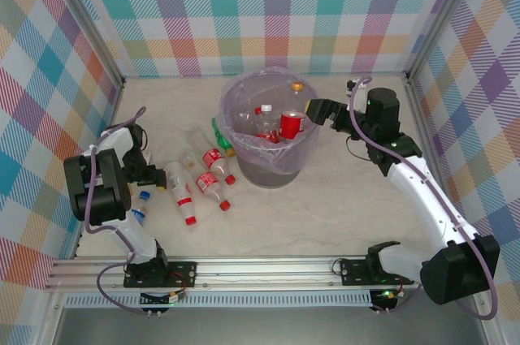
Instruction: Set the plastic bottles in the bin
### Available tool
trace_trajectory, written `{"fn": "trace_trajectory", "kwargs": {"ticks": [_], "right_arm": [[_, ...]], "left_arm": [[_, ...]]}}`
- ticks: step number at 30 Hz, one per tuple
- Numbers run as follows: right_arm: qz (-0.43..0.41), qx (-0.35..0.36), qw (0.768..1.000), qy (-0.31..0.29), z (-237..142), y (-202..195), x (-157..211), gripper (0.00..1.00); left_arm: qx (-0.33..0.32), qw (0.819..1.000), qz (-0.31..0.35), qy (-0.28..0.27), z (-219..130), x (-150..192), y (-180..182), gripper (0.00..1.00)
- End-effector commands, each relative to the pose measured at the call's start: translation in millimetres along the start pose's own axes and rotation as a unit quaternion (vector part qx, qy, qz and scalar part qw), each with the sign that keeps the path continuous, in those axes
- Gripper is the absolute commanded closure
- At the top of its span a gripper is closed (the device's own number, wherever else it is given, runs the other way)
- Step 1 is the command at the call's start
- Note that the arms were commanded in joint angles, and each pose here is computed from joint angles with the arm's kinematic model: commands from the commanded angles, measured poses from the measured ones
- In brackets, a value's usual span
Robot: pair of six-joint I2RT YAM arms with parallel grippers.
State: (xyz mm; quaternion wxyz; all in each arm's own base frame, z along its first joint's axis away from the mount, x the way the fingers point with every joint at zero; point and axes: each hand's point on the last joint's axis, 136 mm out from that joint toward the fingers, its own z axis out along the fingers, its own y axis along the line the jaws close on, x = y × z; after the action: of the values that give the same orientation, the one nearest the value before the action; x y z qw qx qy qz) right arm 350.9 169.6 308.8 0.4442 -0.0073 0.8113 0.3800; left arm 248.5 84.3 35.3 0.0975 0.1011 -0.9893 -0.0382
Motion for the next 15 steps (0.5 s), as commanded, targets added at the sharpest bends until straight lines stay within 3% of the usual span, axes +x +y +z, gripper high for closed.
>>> {"fn": "trace_trajectory", "kwargs": {"ticks": [1,15], "right_arm": [[-0.011,-0.001,1.0,-0.019,-5.1,3.4,-6.4,0.0],[-0.009,-0.006,1.0,-0.017,-4.7,5.5,-6.4,0.0]], "left_arm": [[-0.008,1.0,-0.017,0.012,2.8,1.6,5.6,0.15],[-0.023,0.998,-0.049,0.036,17.6,-10.3,10.1,0.41]]}}
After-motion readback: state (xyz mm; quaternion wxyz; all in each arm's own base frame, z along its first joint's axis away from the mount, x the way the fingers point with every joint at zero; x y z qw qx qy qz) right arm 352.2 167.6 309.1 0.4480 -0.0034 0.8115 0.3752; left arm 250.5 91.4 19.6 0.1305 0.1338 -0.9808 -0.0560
